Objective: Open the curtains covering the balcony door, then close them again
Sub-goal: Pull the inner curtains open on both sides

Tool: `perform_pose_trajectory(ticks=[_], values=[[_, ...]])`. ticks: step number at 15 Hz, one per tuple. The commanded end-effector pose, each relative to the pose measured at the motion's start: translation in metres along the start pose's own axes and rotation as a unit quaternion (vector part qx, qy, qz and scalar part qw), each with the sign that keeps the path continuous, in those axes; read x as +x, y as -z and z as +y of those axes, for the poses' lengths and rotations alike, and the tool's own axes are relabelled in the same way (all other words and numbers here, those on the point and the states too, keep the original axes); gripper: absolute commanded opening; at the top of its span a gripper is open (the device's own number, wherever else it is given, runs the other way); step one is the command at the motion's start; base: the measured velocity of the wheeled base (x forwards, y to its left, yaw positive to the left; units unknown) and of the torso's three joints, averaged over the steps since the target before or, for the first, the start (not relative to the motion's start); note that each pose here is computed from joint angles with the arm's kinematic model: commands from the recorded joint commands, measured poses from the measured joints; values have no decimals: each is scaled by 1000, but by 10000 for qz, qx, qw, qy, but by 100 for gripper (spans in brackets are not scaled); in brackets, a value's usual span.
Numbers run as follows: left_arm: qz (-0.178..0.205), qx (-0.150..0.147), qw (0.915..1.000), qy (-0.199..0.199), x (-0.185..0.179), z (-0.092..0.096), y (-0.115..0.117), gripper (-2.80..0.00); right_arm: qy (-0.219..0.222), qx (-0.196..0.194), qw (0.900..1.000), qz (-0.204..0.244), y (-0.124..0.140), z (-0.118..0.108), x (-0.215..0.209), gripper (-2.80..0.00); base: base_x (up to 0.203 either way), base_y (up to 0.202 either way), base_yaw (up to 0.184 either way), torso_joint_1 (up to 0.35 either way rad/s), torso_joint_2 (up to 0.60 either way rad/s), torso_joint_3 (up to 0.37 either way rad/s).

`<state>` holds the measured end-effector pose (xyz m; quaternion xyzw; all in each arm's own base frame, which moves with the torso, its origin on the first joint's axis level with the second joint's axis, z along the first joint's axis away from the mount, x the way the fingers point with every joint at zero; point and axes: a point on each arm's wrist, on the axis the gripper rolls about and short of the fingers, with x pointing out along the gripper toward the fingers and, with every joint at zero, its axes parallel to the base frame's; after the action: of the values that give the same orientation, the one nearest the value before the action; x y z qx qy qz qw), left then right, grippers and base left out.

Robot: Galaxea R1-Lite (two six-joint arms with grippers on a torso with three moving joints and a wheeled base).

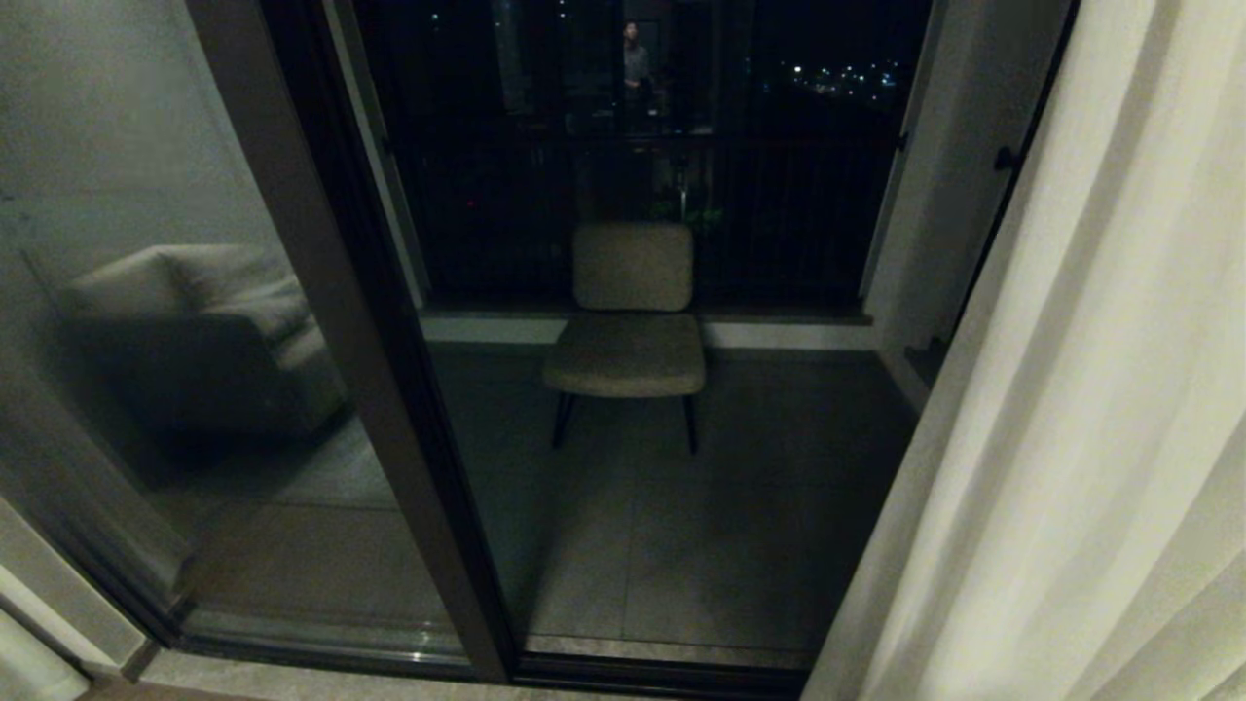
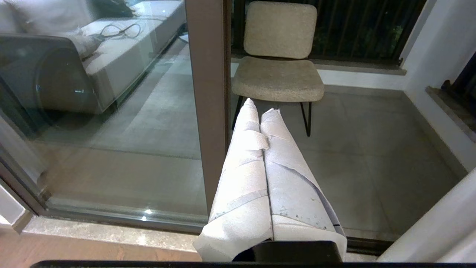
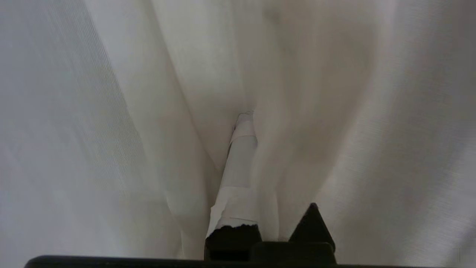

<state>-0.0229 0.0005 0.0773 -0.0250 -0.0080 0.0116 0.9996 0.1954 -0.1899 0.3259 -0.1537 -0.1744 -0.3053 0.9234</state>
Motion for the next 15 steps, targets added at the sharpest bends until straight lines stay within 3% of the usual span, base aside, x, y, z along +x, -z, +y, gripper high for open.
perform_pose_trajectory(ticks=[1,8,15], values=[[-8,-4,10000,-4,0,0,0,-280,131,-66,9999,28,6,-10,7,-280,0,0,0,0,0,0],[-8,-4,10000,-4,0,0,0,-280,523,-256,9983,34,26,-43,38,-280,0,0,0,0,0,0],[-8,-4,10000,-4,0,0,0,-280,994,-532,9936,115,50,-92,50,-280,0,0,0,0,0,0]])
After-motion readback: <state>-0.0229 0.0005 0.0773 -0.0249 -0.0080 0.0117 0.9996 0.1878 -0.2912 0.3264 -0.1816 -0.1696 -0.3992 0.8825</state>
